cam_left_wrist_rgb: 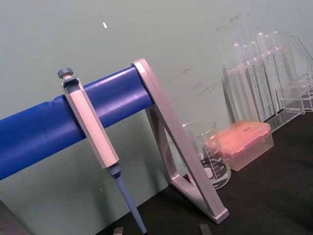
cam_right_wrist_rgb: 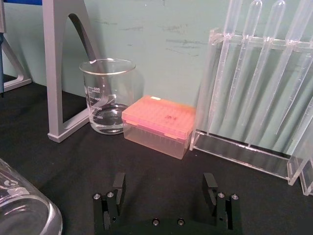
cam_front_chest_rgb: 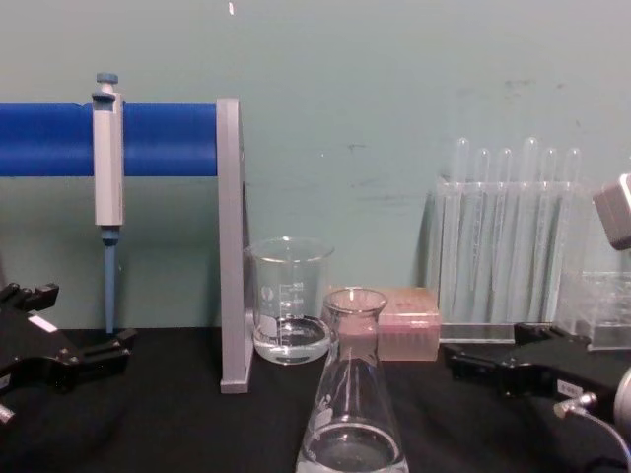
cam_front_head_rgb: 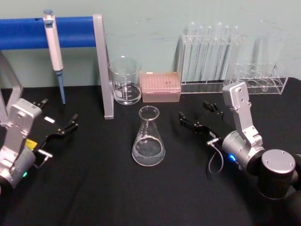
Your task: Grasp the erlenmeyer flask with one hand, shake it three times, then place it back.
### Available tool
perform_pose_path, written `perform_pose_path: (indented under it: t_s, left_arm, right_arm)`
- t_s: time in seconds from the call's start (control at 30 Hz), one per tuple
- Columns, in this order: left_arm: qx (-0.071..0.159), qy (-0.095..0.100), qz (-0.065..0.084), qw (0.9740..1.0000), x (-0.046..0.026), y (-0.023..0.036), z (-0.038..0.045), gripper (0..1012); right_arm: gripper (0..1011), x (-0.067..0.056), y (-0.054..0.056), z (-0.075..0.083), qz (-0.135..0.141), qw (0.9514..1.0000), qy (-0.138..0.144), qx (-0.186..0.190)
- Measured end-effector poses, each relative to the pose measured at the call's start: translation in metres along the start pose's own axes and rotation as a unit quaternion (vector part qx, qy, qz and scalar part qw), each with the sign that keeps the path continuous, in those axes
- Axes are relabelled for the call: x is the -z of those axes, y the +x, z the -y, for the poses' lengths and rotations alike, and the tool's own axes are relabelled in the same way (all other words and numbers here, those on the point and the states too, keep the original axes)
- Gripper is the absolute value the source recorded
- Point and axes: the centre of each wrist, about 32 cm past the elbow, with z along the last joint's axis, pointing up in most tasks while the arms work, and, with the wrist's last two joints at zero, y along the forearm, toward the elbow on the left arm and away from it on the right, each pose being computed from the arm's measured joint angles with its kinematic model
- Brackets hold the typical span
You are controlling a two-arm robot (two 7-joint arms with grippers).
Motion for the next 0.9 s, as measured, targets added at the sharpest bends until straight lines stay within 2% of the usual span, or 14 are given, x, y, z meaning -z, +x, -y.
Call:
perform_pose_path:
  t_s: [0.9]
  left_arm:
    - [0.000,0.000,0.000,1.0000,0.0000,0.0000,0.0000,1001]
  right_arm:
    - [1000,0.0000,0.0000,0.0000,0.000,1.0000,0.000,0.000]
